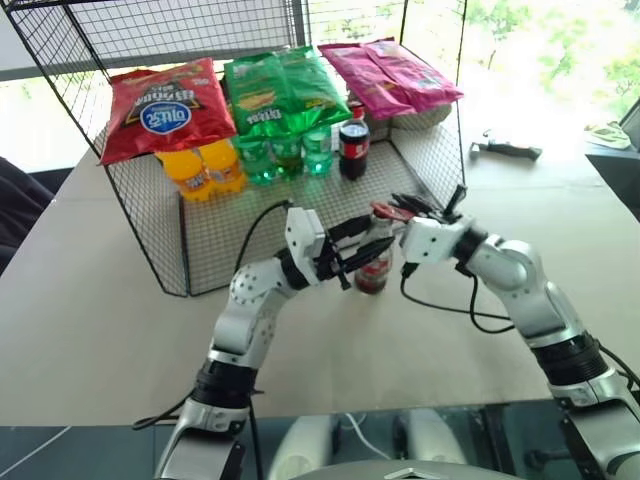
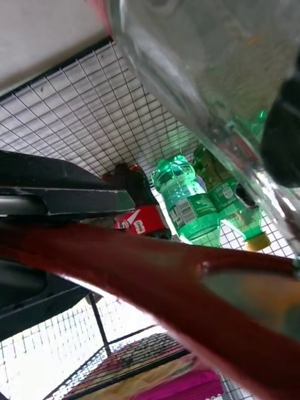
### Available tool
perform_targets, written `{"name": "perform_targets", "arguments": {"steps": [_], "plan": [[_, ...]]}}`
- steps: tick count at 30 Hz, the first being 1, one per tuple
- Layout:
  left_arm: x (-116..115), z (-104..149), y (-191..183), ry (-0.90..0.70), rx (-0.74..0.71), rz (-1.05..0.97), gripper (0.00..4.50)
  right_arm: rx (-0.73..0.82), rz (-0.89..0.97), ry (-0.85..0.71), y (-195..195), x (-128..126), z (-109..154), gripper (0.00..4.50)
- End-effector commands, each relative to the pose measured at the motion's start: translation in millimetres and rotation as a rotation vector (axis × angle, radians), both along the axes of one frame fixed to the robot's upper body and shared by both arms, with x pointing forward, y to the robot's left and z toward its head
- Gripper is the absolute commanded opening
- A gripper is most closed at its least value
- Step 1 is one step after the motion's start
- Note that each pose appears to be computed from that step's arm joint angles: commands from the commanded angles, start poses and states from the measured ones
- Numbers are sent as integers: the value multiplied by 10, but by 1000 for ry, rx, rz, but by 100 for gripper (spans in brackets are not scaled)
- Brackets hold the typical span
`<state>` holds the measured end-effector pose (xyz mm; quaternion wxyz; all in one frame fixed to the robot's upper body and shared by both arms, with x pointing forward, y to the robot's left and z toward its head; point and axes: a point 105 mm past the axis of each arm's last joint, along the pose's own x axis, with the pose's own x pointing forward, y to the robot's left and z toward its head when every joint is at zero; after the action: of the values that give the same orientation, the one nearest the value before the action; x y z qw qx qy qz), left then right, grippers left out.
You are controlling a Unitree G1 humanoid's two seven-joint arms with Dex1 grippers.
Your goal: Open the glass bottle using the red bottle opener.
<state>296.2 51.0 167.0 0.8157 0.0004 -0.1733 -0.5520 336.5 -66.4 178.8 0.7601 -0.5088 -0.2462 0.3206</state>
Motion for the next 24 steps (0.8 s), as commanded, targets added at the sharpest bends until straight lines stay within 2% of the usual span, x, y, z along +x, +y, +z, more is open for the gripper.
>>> {"name": "perform_targets", "arguments": {"steps": [1,9,17,24], "plan": [[24,-84,-65,32,22,1,194,-68,96,-108,217,-122,46,0],[27,-83,-76,33,19,1,194,-73,101,-175,188,-113,80,0],[28,-88,-83,35,19,-3,194,-61,78,-329,82,-53,523,0],[35,-90,-104,37,17,-7,194,-83,70,-388,41,-37,673,0]]}}
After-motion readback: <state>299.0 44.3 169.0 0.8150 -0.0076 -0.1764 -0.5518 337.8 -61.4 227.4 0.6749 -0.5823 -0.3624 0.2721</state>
